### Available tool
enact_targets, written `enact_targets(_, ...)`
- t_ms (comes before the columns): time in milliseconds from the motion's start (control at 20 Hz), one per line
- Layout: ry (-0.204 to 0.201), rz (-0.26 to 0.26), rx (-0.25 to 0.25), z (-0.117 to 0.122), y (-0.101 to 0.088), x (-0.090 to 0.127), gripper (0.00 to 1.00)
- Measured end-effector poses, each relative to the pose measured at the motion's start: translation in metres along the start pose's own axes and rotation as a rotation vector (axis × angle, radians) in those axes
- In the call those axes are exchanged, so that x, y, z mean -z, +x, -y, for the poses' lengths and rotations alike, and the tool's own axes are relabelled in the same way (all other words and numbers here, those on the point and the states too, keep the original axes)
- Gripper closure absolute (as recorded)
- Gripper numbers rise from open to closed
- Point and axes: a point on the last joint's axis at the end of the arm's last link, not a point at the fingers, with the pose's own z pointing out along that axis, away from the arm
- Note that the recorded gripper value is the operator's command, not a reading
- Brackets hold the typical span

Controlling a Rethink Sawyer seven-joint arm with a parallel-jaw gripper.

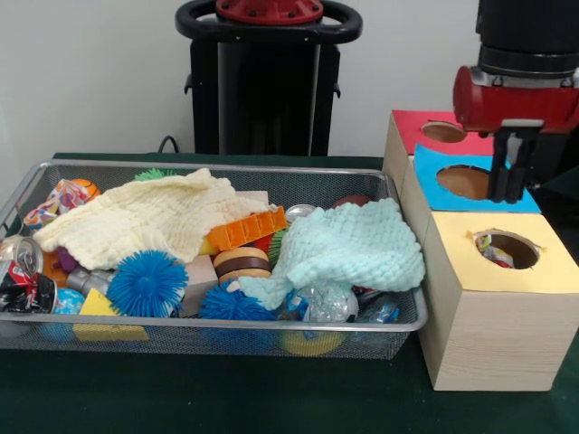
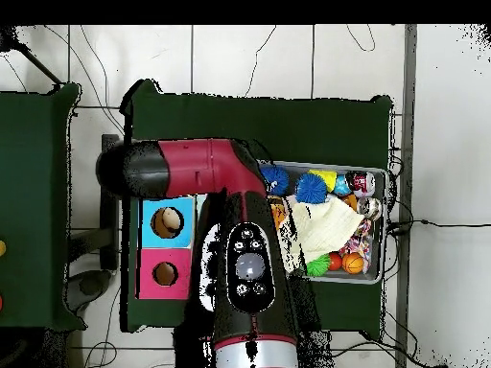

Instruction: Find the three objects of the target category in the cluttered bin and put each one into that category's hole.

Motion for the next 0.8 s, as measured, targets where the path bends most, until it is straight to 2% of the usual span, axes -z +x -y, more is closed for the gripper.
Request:
enact_targets(400,0.017,-0.009,-0.053,0.047,-0.005,-0.004,1.0)
enact_targets(800,0.062,-0.022,-0.052,0.091,0.002,-0.012,1.0)
